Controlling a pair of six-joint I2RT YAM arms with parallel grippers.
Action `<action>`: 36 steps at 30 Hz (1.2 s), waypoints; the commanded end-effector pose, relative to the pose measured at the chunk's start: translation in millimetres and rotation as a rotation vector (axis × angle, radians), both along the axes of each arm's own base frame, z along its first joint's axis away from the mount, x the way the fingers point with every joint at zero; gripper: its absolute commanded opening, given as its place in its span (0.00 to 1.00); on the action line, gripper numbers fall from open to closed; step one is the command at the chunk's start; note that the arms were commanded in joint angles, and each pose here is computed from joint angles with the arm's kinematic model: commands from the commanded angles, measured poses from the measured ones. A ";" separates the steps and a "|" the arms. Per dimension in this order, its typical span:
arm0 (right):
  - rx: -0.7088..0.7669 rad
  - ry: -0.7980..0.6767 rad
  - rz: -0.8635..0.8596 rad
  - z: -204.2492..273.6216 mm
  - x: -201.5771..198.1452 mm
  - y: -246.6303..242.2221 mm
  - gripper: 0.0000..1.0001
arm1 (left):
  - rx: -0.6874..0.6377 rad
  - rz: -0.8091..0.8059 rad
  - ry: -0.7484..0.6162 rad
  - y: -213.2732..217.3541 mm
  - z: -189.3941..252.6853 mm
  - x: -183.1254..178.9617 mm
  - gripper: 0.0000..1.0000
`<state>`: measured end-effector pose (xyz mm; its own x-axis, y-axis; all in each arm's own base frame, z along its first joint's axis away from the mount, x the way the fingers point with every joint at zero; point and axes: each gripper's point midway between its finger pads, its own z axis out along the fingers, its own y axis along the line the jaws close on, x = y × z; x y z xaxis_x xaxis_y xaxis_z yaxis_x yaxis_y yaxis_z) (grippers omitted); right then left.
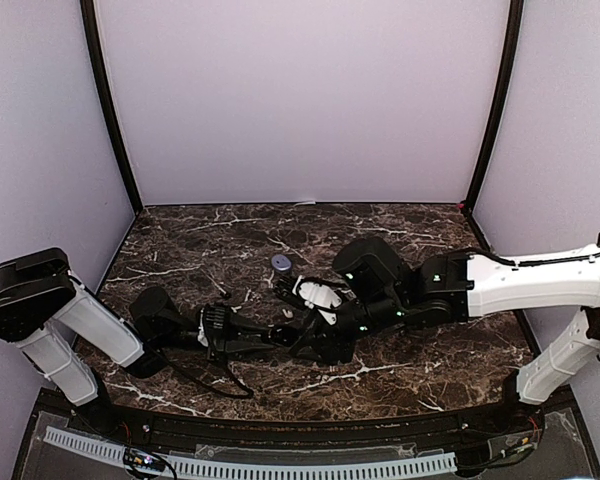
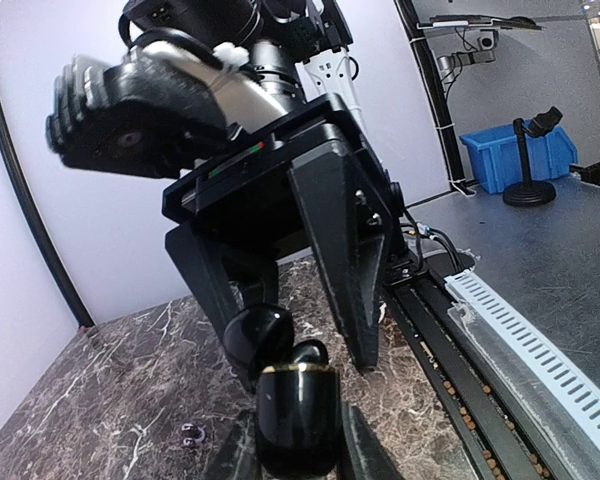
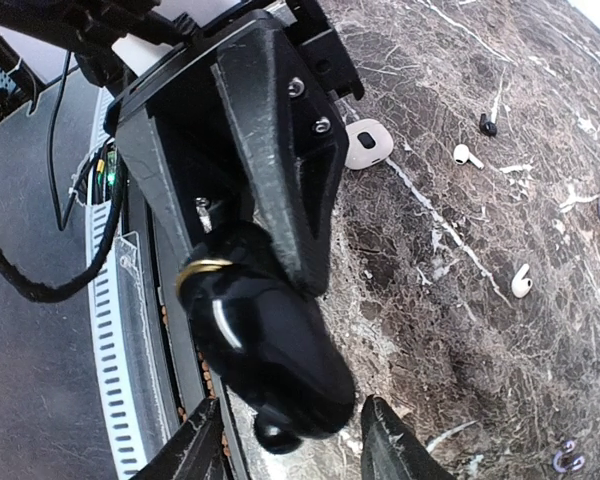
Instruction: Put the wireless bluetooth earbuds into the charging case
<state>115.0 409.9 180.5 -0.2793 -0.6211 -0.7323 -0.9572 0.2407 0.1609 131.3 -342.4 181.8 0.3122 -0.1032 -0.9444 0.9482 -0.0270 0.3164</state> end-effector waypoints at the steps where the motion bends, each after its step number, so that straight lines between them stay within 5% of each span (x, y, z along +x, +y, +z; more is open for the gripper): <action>1: 0.050 -0.018 -0.005 15.3 2.0 -2.8 0.54 | -0.026 -0.027 -0.006 2.2 4.7 -8.3 0.00; 10: 0.063 -0.005 -0.004 18.8 -2.7 -16.5 0.64 | -0.028 -0.020 0.011 3.5 3.2 -7.9 0.00; 27: 0.078 0.016 -0.020 22.0 0.8 -29.3 0.64 | -0.052 -0.015 0.043 4.4 4.3 -5.3 0.00; 36: 0.132 -0.144 -0.142 22.5 29.4 -49.0 0.65 | -0.059 -0.010 0.069 6.8 6.8 -5.9 0.00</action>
